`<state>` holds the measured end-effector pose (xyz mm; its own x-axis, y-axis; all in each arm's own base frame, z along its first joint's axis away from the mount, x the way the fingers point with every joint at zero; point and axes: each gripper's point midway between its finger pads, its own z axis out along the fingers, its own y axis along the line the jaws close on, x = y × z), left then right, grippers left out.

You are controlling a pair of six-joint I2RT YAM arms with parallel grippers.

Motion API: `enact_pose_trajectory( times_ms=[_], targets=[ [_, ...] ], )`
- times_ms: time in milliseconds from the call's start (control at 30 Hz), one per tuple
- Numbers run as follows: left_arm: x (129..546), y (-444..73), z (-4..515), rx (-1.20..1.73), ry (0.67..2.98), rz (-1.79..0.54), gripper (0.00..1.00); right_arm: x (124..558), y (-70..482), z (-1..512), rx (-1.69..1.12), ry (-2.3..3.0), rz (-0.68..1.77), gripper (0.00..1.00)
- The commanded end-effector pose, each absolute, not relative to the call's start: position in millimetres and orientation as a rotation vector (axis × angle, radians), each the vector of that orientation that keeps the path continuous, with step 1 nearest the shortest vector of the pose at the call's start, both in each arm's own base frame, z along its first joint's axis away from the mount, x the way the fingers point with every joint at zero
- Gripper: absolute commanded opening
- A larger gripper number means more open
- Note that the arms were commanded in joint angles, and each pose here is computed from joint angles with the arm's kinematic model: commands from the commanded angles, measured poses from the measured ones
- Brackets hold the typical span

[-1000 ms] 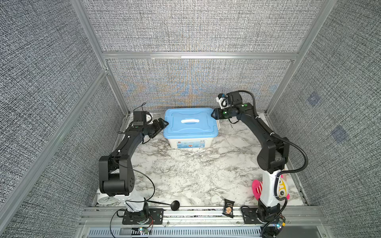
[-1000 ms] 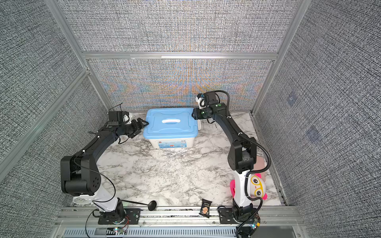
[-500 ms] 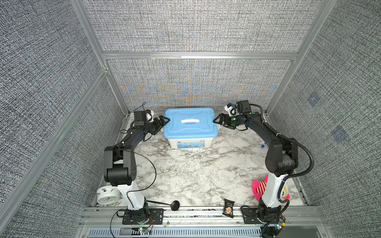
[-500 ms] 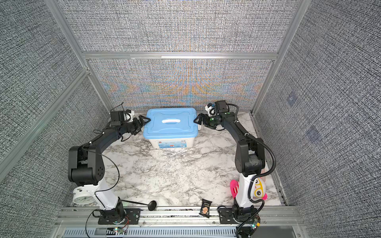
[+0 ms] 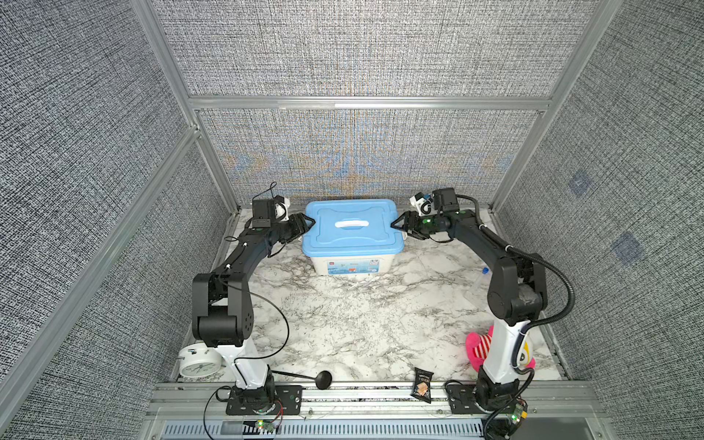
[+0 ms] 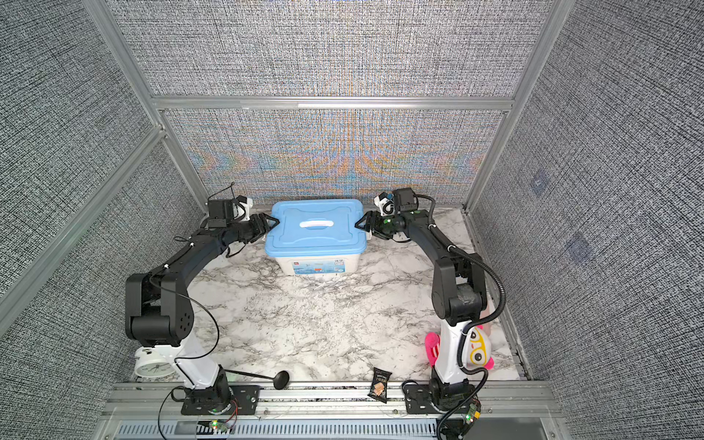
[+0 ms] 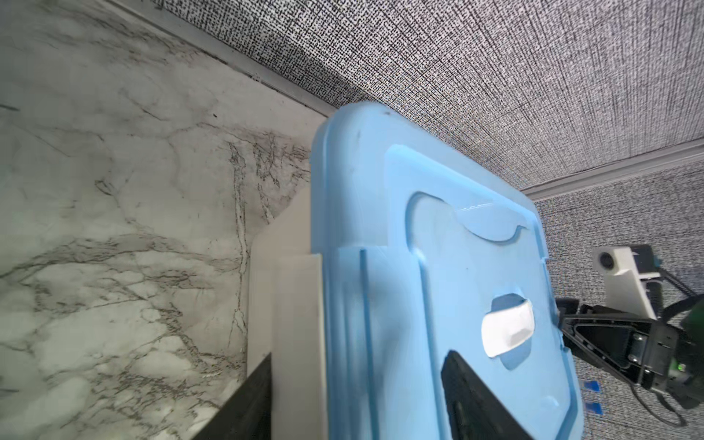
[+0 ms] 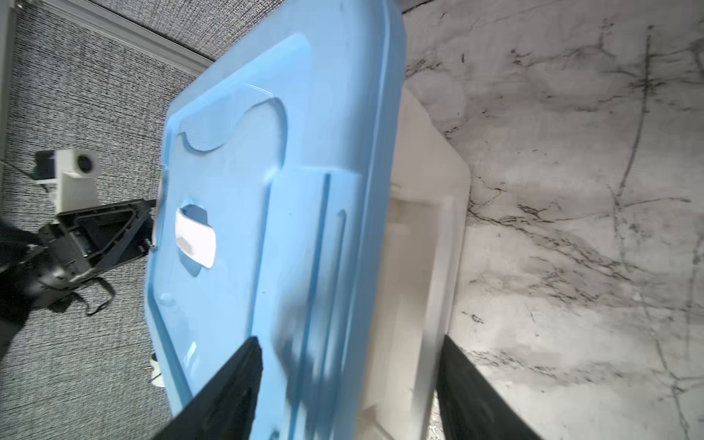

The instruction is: Organize the chemistry lab equipment

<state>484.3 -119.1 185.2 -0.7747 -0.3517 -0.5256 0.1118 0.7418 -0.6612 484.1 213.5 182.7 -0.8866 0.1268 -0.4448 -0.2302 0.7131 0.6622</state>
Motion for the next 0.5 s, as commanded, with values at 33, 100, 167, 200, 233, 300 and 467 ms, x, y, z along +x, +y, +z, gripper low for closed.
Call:
enact_pose_trajectory(
  times_ms=[33, 100, 167, 200, 233, 300, 467],
  targets=[
    [476, -116, 175, -0.119, 2.375, -0.786, 0.62, 479, 215, 182, -0.186, 2.494, 0.819, 0.63],
    [475, -116, 173, -0.102, 2.394, -0.755, 0.57, 477, 215, 179, -0.218, 2.516, 0.727, 0.61],
    [474, -117, 172, -0.085, 2.417, -0.721, 0.55, 476, 215, 177, -0.244, 2.527, 0.64, 0.6],
    [474, -117, 172, -0.077, 2.423, -0.705, 0.54, 475, 215, 178, -0.259, 2.524, 0.607, 0.6],
    [473, -118, 172, -0.063, 2.433, -0.686, 0.53, 475, 214, 177, -0.273, 2.525, 0.55, 0.6],
    [472, -119, 174, -0.039, 2.446, -0.642, 0.52, 474, 213, 175, -0.305, 2.532, 0.451, 0.6],
    [471, -119, 171, -0.008, 2.486, -0.525, 0.49, 471, 214, 172, -0.359, 2.552, 0.32, 0.57]
  ],
)
